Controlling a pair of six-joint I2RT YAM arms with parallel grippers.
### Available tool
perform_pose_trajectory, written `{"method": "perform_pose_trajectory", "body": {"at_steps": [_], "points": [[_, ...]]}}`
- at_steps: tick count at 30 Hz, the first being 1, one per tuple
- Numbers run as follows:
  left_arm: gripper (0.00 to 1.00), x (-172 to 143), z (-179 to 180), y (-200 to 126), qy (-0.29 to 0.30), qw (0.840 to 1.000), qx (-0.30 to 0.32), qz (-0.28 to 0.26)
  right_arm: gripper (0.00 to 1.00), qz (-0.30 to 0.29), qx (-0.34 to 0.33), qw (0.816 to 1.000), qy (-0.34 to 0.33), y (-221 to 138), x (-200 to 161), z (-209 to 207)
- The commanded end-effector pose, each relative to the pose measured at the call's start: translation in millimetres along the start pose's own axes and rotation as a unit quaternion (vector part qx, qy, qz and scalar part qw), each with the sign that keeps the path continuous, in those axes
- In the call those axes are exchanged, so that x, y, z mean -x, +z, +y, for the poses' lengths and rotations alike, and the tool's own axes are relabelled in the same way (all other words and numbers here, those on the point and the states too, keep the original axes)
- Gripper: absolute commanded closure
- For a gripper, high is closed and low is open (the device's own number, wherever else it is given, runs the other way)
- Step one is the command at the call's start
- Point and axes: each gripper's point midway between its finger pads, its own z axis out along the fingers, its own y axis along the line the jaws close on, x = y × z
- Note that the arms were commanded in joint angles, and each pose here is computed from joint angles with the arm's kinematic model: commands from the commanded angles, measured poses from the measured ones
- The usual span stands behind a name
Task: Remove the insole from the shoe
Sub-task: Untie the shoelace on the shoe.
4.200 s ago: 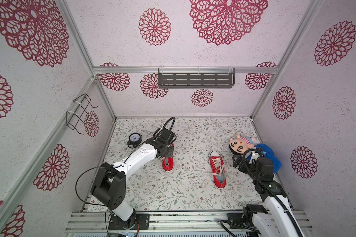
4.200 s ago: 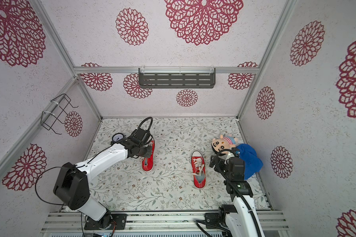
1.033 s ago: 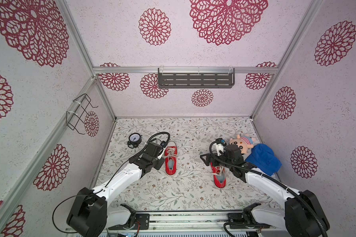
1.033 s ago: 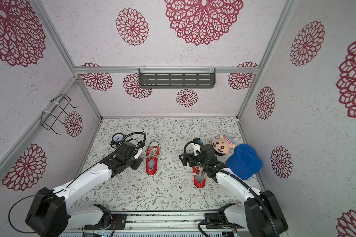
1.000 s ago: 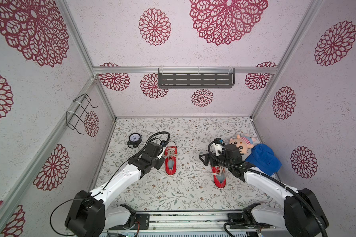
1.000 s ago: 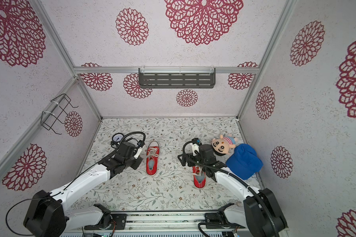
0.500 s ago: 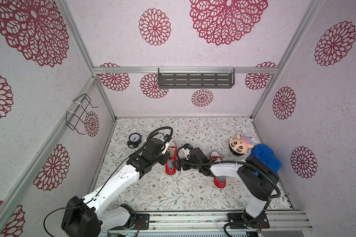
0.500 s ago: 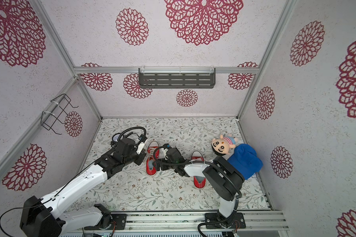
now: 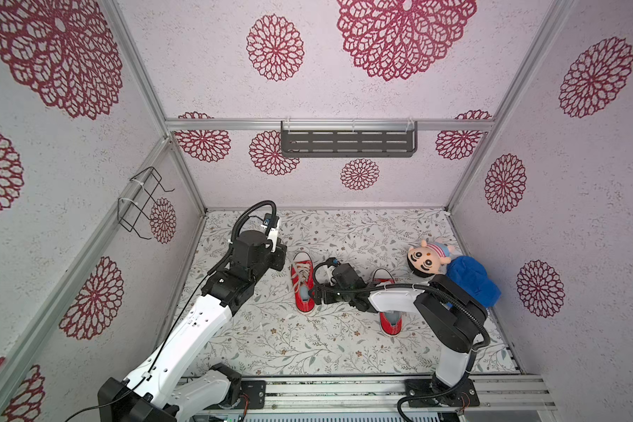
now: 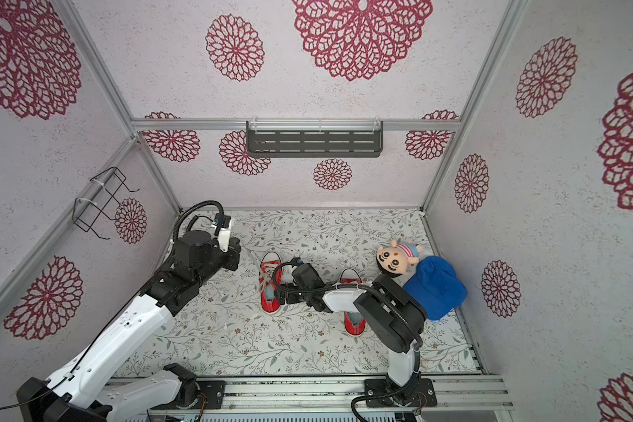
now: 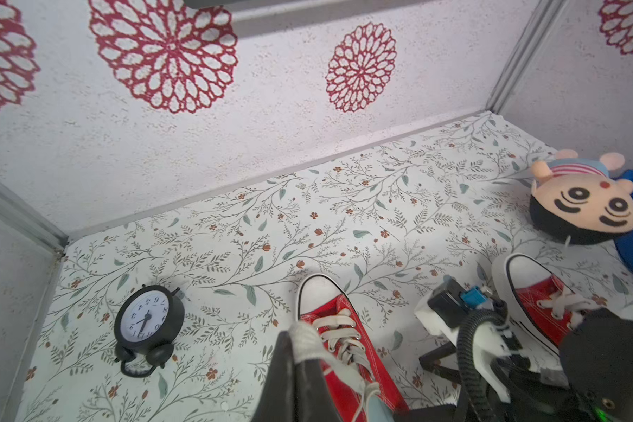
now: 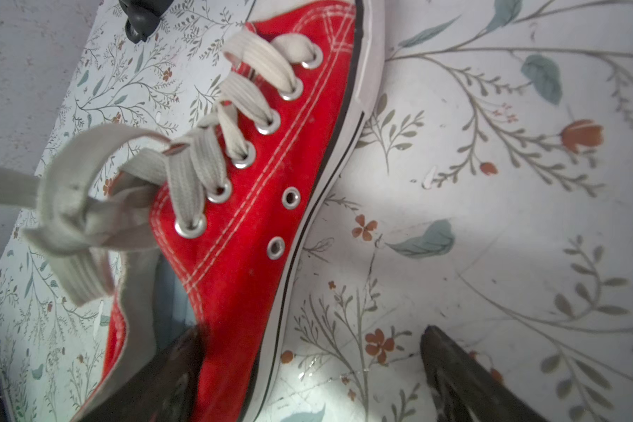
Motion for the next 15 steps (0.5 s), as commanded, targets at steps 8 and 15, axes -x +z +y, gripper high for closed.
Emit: {"method": "perform_pose_trajectory", "body": {"at_steps": [8, 15], "points": [[1.0, -7.9, 36.3, 30.1, -0.084, 0.996, 0.02, 0.025, 0.06, 0.007, -0.026, 0.999, -0.04, -9.9, -7.1, -6.6], [1.0, -18.2, 38.1, 28.8, -0.095, 0.995, 0.018, 0.031, 0.03, -0.111, 0.035, 0.977, -0.181, -52.5, 41.5, 33.5]]}}
